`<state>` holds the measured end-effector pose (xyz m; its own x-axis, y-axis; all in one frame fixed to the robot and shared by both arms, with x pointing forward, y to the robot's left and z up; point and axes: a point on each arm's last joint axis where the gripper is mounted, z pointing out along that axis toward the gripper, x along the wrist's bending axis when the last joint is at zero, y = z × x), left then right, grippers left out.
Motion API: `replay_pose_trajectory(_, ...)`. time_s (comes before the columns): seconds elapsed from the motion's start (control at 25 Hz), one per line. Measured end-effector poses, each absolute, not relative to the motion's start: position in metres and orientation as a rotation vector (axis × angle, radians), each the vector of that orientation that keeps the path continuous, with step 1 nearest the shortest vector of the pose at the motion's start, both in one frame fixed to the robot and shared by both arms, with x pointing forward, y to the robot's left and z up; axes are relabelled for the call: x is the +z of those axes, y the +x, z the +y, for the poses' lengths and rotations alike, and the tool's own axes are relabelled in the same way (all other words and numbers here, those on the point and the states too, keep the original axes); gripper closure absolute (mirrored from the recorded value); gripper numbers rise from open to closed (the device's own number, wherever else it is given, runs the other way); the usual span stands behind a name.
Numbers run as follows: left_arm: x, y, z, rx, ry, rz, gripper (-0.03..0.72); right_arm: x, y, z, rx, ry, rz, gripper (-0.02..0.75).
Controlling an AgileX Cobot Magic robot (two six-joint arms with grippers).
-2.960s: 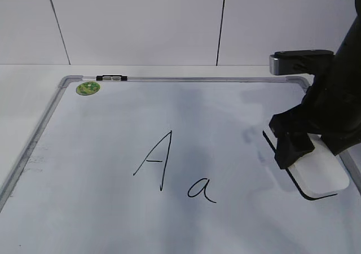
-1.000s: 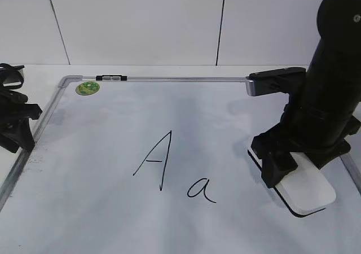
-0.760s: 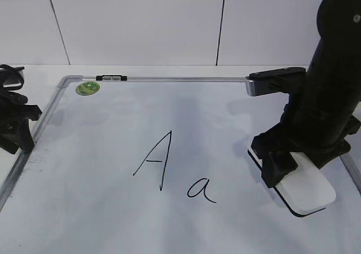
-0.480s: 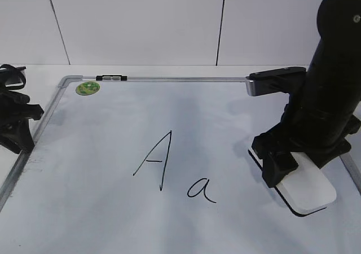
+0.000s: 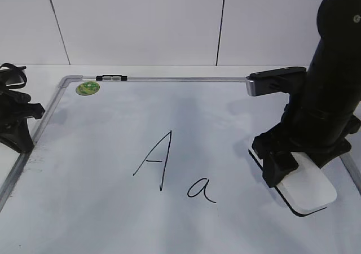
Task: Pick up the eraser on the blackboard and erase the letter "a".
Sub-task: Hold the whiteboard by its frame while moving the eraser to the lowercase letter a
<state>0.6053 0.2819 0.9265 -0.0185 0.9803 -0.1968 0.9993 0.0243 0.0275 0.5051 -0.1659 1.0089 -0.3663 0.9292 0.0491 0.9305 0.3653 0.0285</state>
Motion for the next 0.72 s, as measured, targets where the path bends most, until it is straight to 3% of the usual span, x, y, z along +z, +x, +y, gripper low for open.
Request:
replay_pose_trajectory(0.36, 0.927, 0.605, 0.282, -0.180, 2.081, 2.129, 0.666, 1.009, 0.510, -0.164, -0.096, -1.758, -2.582, 0.179)
replay_pose_trajectory(0.72, 0.926, 0.605, 0.282, -0.183, 2.082, 2.129, 0.666, 1.000, 0.524, -0.135, -0.095, -1.668, -2.657, 0.179)
